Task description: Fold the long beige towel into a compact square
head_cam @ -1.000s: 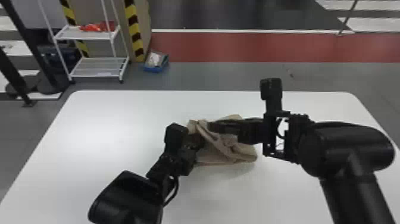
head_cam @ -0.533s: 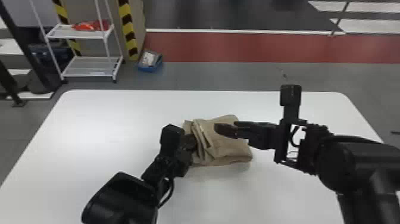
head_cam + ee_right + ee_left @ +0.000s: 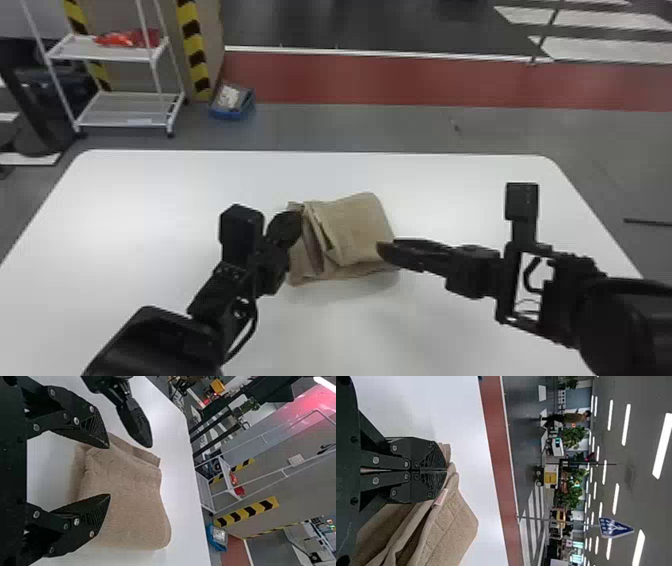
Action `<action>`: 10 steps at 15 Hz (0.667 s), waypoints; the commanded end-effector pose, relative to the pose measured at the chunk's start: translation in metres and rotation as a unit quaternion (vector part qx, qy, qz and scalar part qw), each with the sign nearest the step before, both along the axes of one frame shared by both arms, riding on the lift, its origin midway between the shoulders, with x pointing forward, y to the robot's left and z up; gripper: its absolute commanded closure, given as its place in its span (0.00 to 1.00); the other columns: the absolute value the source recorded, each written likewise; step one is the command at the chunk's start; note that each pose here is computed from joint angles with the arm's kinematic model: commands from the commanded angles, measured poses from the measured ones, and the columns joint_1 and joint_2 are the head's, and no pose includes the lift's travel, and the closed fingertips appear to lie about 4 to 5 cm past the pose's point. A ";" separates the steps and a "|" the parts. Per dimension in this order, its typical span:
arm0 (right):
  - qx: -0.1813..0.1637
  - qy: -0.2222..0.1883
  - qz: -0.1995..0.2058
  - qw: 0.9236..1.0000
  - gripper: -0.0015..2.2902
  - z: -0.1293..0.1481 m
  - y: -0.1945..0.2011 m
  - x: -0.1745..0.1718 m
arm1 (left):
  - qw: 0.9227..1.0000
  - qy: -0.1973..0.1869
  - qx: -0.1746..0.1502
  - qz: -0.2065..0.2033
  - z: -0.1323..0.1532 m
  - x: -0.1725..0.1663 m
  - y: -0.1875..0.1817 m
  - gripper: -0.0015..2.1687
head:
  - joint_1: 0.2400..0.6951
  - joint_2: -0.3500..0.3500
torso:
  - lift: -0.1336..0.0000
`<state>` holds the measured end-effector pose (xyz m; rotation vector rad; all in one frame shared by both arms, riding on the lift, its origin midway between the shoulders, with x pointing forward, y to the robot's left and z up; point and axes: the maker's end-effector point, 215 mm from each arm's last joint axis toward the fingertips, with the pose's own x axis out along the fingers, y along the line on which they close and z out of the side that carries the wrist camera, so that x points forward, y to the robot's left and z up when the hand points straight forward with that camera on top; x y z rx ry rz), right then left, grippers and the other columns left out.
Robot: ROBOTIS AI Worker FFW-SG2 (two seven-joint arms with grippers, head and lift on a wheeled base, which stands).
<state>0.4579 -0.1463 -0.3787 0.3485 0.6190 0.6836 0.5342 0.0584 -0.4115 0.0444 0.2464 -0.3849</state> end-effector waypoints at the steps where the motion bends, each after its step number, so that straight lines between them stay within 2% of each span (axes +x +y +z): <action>1: -0.004 0.016 -0.007 1.000 0.91 -0.014 -0.015 -0.023 | 1.000 -0.012 -0.006 0.011 0.013 0.000 0.011 0.81 | 1.00 0.36 | 0.11; 3: -0.003 0.030 -0.006 1.000 0.91 -0.027 -0.019 -0.034 | 0.999 -0.025 -0.010 0.027 0.018 0.003 0.029 0.81 | 1.00 0.35 | 0.11; 6: -0.016 0.049 0.001 0.999 0.91 -0.050 -0.012 -0.028 | 0.998 -0.037 -0.017 0.047 0.027 0.011 0.054 0.81 | 1.00 0.37 | 0.11; 8: -0.032 0.059 0.010 0.998 0.91 -0.064 0.002 -0.011 | 0.998 -0.038 -0.022 0.052 0.030 0.015 0.063 0.79 | 1.00 0.41 | 0.11; 10: -0.066 0.067 0.009 0.996 0.91 -0.078 0.008 0.013 | 0.998 -0.042 -0.017 0.050 0.032 0.016 0.064 0.76 | 1.00 0.45 | 0.11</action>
